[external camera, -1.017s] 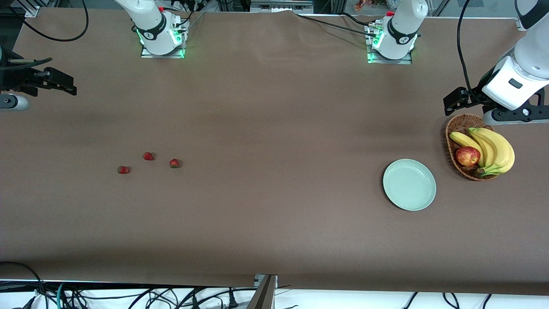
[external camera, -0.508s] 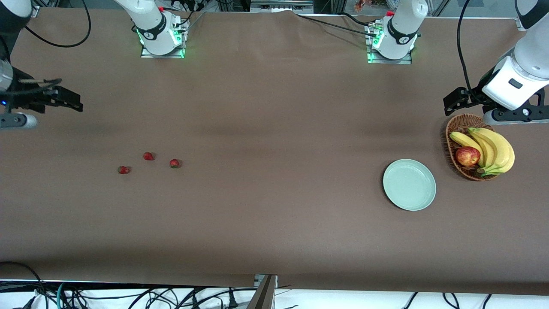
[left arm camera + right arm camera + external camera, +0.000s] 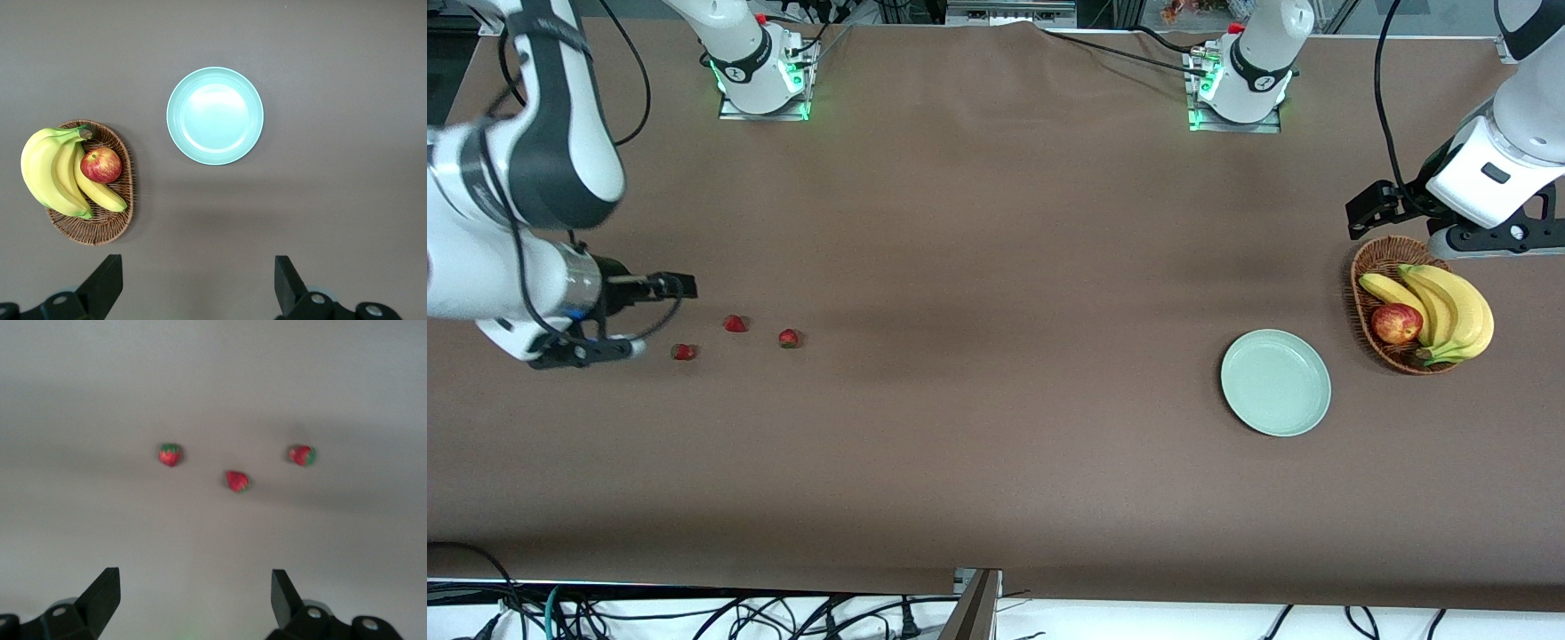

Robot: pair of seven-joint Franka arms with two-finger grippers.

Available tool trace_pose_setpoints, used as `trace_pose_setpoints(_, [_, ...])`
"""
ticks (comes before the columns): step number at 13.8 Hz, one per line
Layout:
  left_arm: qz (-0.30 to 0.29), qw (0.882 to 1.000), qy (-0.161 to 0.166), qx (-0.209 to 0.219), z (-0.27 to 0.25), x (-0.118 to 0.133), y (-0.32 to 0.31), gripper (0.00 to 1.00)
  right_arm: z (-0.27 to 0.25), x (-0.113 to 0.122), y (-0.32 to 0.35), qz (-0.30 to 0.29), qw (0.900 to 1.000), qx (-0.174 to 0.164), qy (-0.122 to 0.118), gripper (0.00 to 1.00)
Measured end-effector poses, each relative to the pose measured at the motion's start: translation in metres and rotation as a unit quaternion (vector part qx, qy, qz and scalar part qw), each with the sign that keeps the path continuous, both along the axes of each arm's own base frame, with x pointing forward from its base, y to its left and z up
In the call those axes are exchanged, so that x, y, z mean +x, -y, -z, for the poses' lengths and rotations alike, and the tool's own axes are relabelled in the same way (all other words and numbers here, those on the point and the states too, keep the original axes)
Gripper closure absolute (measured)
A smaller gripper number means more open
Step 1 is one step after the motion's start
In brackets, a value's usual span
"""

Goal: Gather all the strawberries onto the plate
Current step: 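Reach the right gripper down to a strawberry and grasp it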

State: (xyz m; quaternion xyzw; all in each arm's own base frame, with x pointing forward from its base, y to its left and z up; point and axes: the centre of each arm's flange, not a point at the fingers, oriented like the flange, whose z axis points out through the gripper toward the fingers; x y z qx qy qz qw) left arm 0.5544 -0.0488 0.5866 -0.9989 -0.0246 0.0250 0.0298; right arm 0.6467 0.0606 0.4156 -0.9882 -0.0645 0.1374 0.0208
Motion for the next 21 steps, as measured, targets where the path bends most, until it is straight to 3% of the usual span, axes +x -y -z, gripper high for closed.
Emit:
trace_pose_setpoints(3, [0.000, 1.000, 0.000, 0.000, 0.000, 0.000, 0.000, 0.00, 0.055, 0.010, -0.032, -0.018, 1.000, 0.001, 0.009, 0.00])
trace_pose_setpoints(5, [0.000, 1.000, 0.000, 0.000, 0.000, 0.000, 0.000, 0.00, 0.090, 0.007, -0.044, -0.024, 0.999, 0.003, 0.030, 0.00])
trace_pose_setpoints(10, [0.000, 1.000, 0.000, 0.000, 0.000, 0.000, 0.000, 0.00, 0.164, -0.019, -0.059, -0.034, 0.996, 0.007, 0.086, 0.00])
trace_pose_setpoints(15, [0.000, 1.000, 0.000, 0.000, 0.000, 0.000, 0.000, 0.00, 0.208, -0.050, -0.058, -0.035, 0.995, 0.006, 0.097, 0.00])
trace_pose_setpoints(21, [0.000, 1.000, 0.000, 0.000, 0.000, 0.000, 0.000, 0.00, 0.230, -0.067, -0.054, -0.032, 0.993, 0.007, 0.113, 0.00])
